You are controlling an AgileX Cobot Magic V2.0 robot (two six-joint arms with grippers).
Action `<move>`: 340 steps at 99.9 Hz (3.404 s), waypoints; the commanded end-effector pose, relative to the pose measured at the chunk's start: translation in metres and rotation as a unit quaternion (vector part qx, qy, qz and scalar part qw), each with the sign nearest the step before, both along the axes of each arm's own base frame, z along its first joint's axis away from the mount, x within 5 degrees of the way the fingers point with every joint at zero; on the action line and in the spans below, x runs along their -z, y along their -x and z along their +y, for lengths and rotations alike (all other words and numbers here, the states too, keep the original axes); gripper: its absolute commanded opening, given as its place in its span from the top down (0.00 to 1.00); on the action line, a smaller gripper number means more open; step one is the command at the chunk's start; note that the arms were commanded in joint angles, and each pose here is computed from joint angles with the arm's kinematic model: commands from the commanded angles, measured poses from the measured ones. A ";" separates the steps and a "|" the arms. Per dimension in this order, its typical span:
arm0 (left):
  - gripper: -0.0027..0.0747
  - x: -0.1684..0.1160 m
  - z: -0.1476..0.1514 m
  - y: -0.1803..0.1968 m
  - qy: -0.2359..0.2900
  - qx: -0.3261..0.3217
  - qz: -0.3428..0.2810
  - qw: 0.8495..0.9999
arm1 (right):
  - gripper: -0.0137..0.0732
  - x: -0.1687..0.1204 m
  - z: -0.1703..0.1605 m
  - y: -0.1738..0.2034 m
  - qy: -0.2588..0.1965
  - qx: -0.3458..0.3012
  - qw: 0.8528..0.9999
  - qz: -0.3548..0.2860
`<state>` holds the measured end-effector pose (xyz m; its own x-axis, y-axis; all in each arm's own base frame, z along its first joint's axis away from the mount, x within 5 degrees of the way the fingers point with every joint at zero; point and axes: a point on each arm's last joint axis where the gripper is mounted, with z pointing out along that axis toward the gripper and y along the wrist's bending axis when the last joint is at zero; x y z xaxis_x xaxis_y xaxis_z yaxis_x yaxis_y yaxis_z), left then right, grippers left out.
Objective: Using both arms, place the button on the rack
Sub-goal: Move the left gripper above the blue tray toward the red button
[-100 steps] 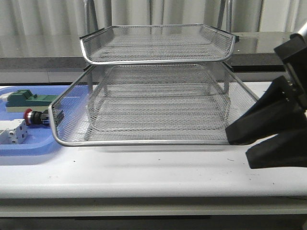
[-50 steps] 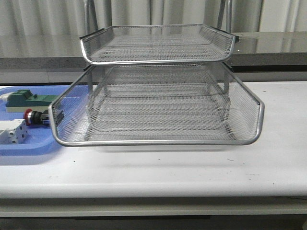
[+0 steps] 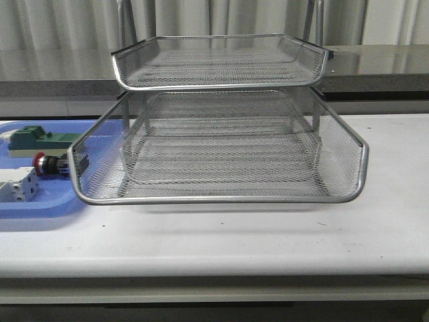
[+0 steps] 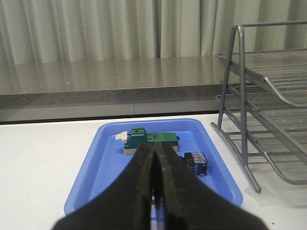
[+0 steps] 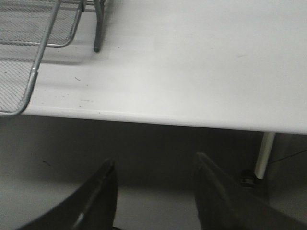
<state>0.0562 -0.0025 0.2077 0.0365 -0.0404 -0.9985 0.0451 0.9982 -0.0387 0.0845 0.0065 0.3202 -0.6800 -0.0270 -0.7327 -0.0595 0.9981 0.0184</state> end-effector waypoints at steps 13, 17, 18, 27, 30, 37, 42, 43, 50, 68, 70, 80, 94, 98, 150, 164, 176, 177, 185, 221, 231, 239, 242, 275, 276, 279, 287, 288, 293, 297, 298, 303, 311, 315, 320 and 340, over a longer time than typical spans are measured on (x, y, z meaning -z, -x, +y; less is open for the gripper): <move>0.99 0.003 0.000 0.001 0.002 0.002 -0.035 0.999 | 0.40 -0.014 -0.004 0.000 0.019 0.010 0.999 -0.045; 0.99 0.003 0.000 0.001 0.002 0.002 -0.035 0.999 | 0.40 -0.014 -0.004 0.000 0.018 0.009 0.999 -0.046; 0.99 0.003 0.000 0.001 0.002 0.002 -0.035 0.999 | 0.40 -0.014 -0.004 0.000 0.018 0.009 0.999 -0.046; 0.99 0.003 0.000 0.001 0.002 0.002 -0.035 0.999 | 0.41 -0.014 -0.003 0.000 0.015 0.009 0.999 -0.046; 0.99 0.003 0.000 0.001 0.002 0.002 -0.035 0.999 | 0.42 -0.014 -0.003 0.000 0.014 0.008 0.999 -0.046; 0.99 0.003 0.000 0.001 0.002 0.002 -0.035 0.999 | 0.48 -0.014 -0.002 0.000 0.009 0.007 0.999 -0.046; 0.99 0.003 0.000 0.001 0.002 0.002 -0.035 0.999 | 0.55 -0.014 -0.002 0.000 0.006 0.007 0.999 -0.046; 0.99 0.003 0.000 0.001 0.002 0.002 -0.035 0.999 | 0.57 -0.014 -0.002 0.000 0.005 0.006 0.999 -0.046; 0.99 0.003 0.000 0.001 0.002 0.002 -0.035 0.999 | 0.68 -0.014 -0.002 0.000 0.004 0.006 0.999 -0.046; 0.99 0.003 0.000 0.001 0.002 0.002 -0.035 0.999 | 0.93 -0.014 -0.002 0.000 0.003 0.006 0.999 -0.045; 0.99 0.003 0.000 0.001 0.002 0.002 -0.035 0.999 | 0.92 -0.014 -0.002 0.000 0.003 0.006 0.999 -0.045; 0.99 0.003 0.000 0.001 0.002 0.002 -0.036 0.999 | 0.92 -0.014 -0.002 0.000 0.003 0.006 0.999 -0.045; 0.99 -0.005 0.000 0.003 0.008 0.002 -0.046 0.999 | 0.92 -0.014 -0.002 0.000 0.003 0.006 0.999 -0.045; 0.99 -0.010 0.000 0.004 0.015 0.003 -0.053 0.998 | 0.92 -0.014 -0.002 0.000 0.003 0.006 0.999 -0.045; 0.99 -0.121 -0.006 -0.035 0.032 0.021 0.098 0.994 | 0.92 -0.014 -0.002 0.000 0.003 0.006 0.999 -0.045; 0.99 -0.143 -0.008 -0.066 0.027 0.025 0.169 0.985 | 0.92 -0.014 -0.002 0.000 0.003 0.006 0.999 -0.045; 0.99 -0.153 -0.010 -0.095 0.022 0.027 0.219 0.975 | 0.92 -0.014 -0.002 0.000 0.003 0.006 0.999 -0.045; 0.99 -0.155 -0.010 -0.097 0.022 0.027 0.220 0.975 | 0.92 -0.014 -0.002 0.000 0.003 0.006 0.999 -0.045; 0.99 -0.156 -0.012 -0.118 0.021 0.027 0.246 0.969 | 0.92 -0.014 -0.002 0.000 0.003 0.006 0.999 -0.045; 0.99 -0.139 -0.016 -0.200 0.018 0.026 0.341 0.940 | 0.92 -0.014 -0.002 0.000 0.003 0.006 0.999 -0.045; 0.98 -0.136 -0.017 -0.213 -0.007 0.035 0.356 0.934 | 0.92 -0.014 -0.002 0.000 0.003 0.006 0.999 -0.045; 0.89 -0.134 -0.017 -0.221 -0.032 0.045 0.371 0.927 | 0.92 -0.014 -0.002 0.000 0.003 0.006 0.999 -0.045; 0.83 -0.134 -0.018 -0.222 -0.033 0.046 0.374 0.926 | 0.92 -0.014 -0.002 0.000 0.003 0.006 0.999 -0.045; 0.04 -0.132 -0.017 -0.225 -0.063 0.054 0.380 0.921 | 0.92 -0.014 -0.002 0.000 0.003 0.006 0.999 -0.045; 0.05 -0.132 -0.017 -0.225 -0.063 0.054 0.380 0.921 | 0.92 -0.014 -0.002 0.000 0.003 0.006 0.999 -0.045; 0.05 -0.132 -0.018 -0.225 -0.059 0.055 0.380 0.921 | 0.92 -0.014 -0.002 0.000 0.003 0.006 0.999 -0.045; 0.08 -0.132 -0.020 -0.226 -0.039 0.061 0.379 0.923 | 0.92 -0.014 -0.002 0.000 0.003 0.006 0.999 -0.045; 0.09 -0.133 -0.020 -0.226 -0.037 0.061 0.377 0.923 | 0.92 -0.014 -0.002 0.000 0.003 0.006 0.999 -0.045; 0.11 -0.132 -0.020 -0.228 -0.036 0.061 0.376 0.924 | 0.92 -0.014 -0.002 0.000 0.003 0.006 0.999 -0.045; 0.12 -0.131 -0.020 -0.229 -0.037 0.060 0.377 0.923 | 0.92 -0.014 -0.002 0.000 0.003 0.006 0.999 -0.045; 0.12 -0.130 -0.020 -0.230 -0.037 0.060 0.378 0.923 | 0.92 -0.014 -0.002 0.000 0.003 0.006 0.999 -0.045; 0.13 -0.129 -0.020 -0.233 -0.045 0.061 0.380 0.922 | 0.92 -0.014 -0.002 0.000 0.003 0.006 0.999 -0.045; 0.13 -0.125 -0.020 -0.242 -0.066 0.071 0.389 0.916 | 0.92 -0.014 -0.002 0.000 0.003 0.006 0.999 -0.045; 0.13 -0.126 -0.021 -0.247 -0.074 0.076 0.396 0.912 | 0.92 -0.014 -0.002 0.000 0.003 0.006 0.999 -0.045; 0.13 -0.123 -0.022 -0.257 -0.087 0.084 0.408 0.905 | 0.92 -0.014 -0.002 0.000 0.003 0.006 0.999 -0.045; 0.13 -0.122 -0.025 -0.299 -0.167 0.130 0.427 0.879 | 0.92 -0.014 -0.002 0.000 0.003 0.006 0.999 -0.045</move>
